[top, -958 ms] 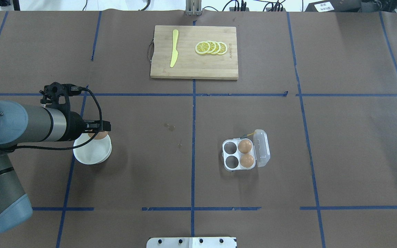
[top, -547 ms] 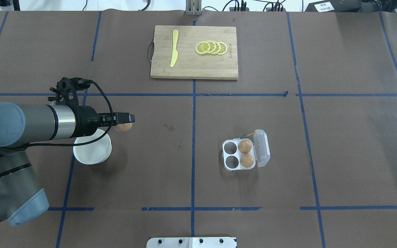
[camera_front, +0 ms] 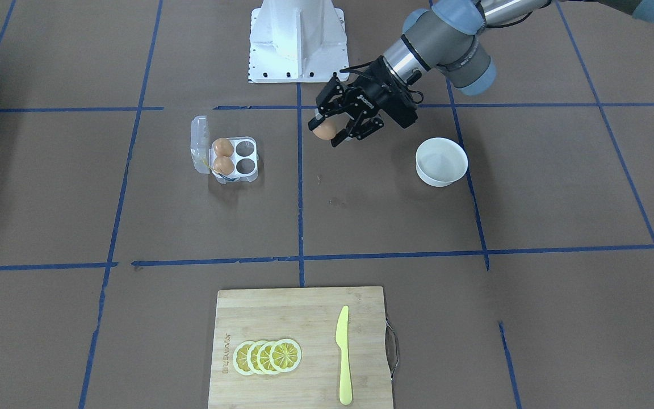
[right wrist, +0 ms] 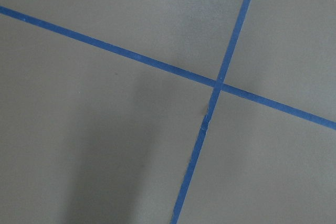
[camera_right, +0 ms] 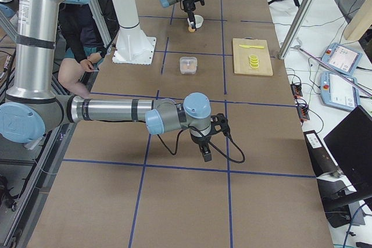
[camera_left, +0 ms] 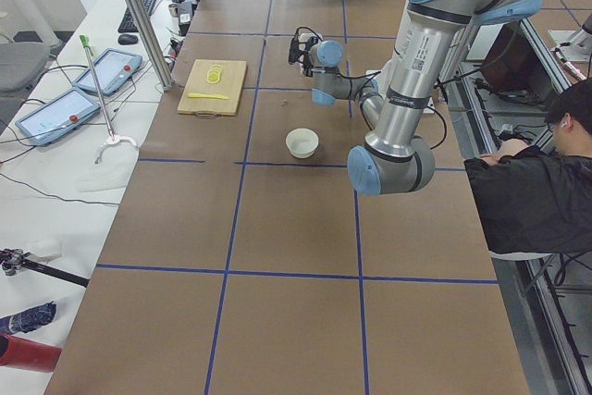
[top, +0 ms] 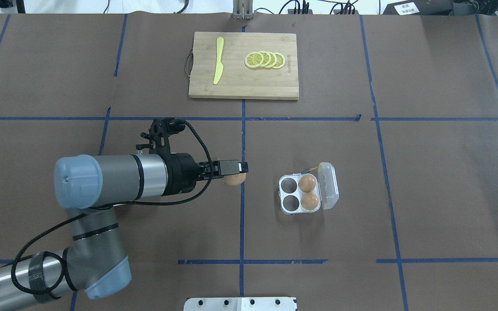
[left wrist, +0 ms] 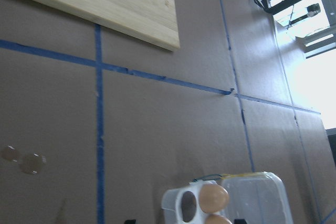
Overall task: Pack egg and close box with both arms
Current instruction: 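Lift the egg with the left gripper and carry it to the carton, then lower the egg into the empty carton cup and open the left gripper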
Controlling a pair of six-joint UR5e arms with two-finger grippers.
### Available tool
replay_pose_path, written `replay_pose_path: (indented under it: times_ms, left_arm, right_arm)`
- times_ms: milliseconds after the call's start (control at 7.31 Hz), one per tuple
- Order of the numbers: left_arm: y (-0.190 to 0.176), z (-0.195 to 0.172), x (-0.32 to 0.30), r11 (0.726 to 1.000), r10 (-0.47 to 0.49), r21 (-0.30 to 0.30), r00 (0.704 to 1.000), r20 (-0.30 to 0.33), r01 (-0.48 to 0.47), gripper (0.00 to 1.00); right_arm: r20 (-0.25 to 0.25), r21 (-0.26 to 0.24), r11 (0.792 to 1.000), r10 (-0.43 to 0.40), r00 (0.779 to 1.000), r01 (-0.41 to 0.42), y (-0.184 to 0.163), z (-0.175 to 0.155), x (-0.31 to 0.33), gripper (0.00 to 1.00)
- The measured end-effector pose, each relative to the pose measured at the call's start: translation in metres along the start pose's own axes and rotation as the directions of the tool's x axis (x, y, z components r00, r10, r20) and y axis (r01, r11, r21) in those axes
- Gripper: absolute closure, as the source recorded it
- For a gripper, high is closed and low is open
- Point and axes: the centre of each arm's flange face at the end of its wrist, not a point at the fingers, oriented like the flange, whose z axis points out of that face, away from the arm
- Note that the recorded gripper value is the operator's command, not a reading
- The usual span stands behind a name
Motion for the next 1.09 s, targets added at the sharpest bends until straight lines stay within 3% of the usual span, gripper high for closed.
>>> replay_pose_path:
  times_ms: [274, 410, 1094]
  left_arm:
    - [0.025, 0.036, 0.017, 1.000, -0.004, 0.022, 0.995, -0.095, 0.006, 0.78]
    - [0.032, 0.056, 0.021, 0.999, -0.006, 0.045, 0.994, -0.113, 0.011, 0.78]
    - [0.047, 0.107, 0.012, 0.995, -0.010, 0.100, 0.998, -0.066, 0.016, 0.78]
  right_arm:
    - [0.000, -0.001, 1.000, 0.001, 1.000, -0.001, 0.000, 0.000, 0.000, 0.00]
    - [0.000, -0.001, 1.000, 0.001, 1.000, -0.001, 0.000, 0.000, 0.000, 0.00]
    - [0.000, -0.003, 1.000, 0.003, 1.000, -0.003, 0.002, 0.001, 0.001, 0.00]
